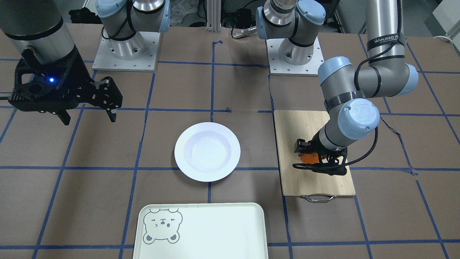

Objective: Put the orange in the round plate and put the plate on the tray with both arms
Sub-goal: 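Lift the orange with the left gripper and carry it over the plate, then release the orange onto the plate and raise the left gripper away, then move the right gripper down to the plate rim nearest it, then close the right gripper on the plate rim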

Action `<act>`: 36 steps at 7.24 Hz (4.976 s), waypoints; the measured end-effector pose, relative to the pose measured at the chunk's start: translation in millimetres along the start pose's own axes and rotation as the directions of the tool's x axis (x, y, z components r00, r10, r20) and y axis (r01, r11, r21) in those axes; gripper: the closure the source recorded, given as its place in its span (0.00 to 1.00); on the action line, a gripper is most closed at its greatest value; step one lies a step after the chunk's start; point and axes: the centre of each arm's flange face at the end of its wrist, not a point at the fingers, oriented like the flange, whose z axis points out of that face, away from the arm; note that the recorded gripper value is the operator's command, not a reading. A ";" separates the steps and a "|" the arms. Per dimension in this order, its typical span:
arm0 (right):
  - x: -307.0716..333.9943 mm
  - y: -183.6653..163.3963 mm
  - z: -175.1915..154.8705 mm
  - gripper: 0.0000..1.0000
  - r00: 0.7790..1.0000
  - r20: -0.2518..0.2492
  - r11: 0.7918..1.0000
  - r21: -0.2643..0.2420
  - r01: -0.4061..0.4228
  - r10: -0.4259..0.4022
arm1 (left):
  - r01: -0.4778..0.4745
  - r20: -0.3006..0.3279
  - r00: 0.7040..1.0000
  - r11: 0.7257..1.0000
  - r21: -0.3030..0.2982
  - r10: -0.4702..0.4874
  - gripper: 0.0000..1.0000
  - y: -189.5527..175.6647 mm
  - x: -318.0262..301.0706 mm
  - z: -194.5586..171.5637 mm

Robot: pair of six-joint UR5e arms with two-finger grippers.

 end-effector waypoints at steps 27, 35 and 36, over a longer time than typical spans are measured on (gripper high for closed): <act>-36.4 94.0 226.8 0.00 0.950 0.275 0.988 -0.001 -0.154 0.149 | 0.076 -0.040 0.997 0.954 0.290 -0.067 0.00 118.8 130.4 -235.3; -85.7 133.8 313.3 0.02 0.849 0.472 0.968 -0.038 -0.248 0.236 | 0.087 -0.047 0.996 0.954 0.286 -0.077 0.00 117.5 120.9 -236.3; -85.9 134.7 314.5 0.03 0.849 0.471 0.967 -0.042 -0.250 0.239 | 0.087 -0.049 0.996 0.954 0.286 -0.076 0.00 117.5 121.1 -236.4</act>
